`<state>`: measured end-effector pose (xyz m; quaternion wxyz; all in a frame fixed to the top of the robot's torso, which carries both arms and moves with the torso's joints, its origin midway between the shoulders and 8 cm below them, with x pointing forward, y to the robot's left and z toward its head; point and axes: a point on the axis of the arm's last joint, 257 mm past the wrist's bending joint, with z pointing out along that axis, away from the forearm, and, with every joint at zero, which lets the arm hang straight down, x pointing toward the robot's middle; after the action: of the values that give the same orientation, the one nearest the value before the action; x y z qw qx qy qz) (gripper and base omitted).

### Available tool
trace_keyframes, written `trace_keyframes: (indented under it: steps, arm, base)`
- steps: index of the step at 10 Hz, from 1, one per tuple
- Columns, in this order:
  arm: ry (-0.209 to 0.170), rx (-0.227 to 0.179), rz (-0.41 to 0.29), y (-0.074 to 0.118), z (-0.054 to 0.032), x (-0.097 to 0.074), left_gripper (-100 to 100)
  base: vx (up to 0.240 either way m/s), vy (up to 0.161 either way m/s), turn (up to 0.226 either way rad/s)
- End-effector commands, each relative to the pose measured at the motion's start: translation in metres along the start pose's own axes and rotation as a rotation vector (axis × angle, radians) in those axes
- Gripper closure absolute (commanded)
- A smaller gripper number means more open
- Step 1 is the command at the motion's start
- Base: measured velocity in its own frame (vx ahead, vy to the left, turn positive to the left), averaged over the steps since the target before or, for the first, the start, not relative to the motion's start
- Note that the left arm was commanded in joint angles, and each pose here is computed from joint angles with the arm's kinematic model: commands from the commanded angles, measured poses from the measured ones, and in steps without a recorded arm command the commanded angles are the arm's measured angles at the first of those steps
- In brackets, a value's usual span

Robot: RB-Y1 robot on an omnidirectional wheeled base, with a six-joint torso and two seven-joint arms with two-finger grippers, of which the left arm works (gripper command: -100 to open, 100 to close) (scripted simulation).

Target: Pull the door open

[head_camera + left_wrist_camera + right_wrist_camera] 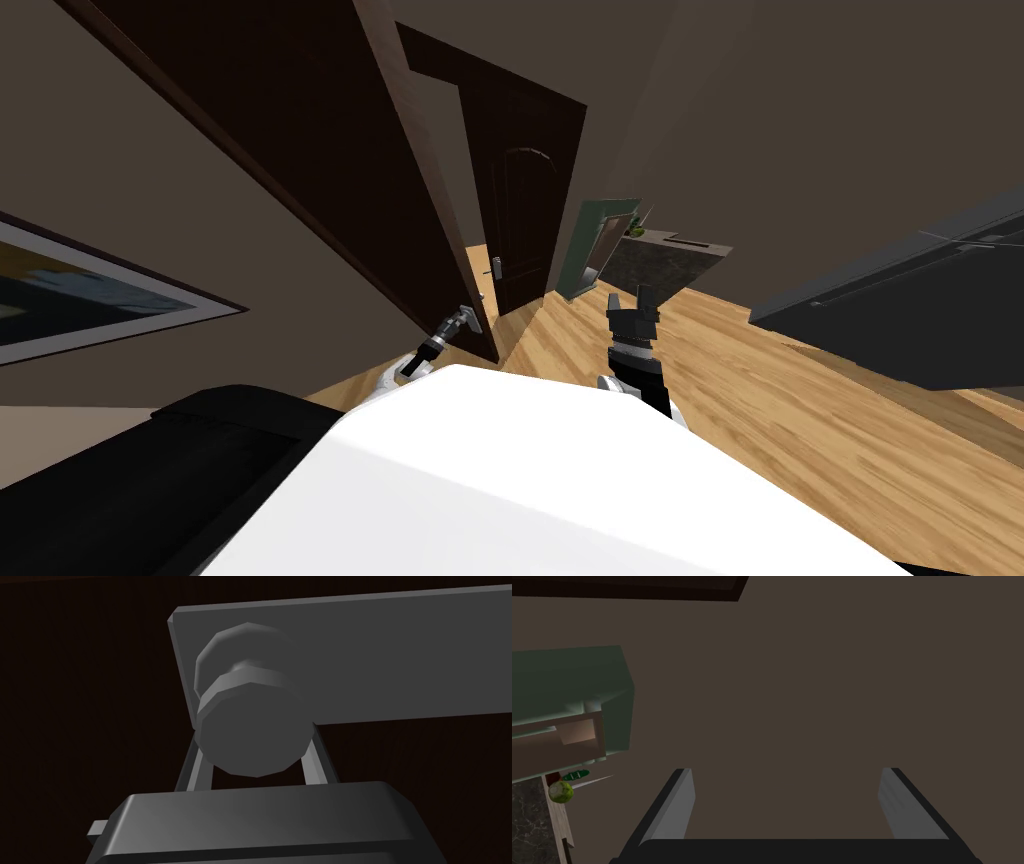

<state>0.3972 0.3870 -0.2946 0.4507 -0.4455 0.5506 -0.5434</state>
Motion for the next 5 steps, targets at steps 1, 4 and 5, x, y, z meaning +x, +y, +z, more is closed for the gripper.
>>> trace_keyframes:
  steps: [1, 4, 5]
  arm:
    - [0.021, 0.000, -0.005, 0.0019, -0.0048, 0.0059, 100]
    - [0.047, 0.002, -0.007, 0.0018, -0.0120, 0.0074, 100]
    - [0.057, 0.003, -0.008, 0.0017, -0.0148, 0.0081, 100]
  base:
    - [-0.191, 0.081, -0.125]
    - [-0.173, 0.095, -0.123]
    - [-0.182, 0.087, -0.150]
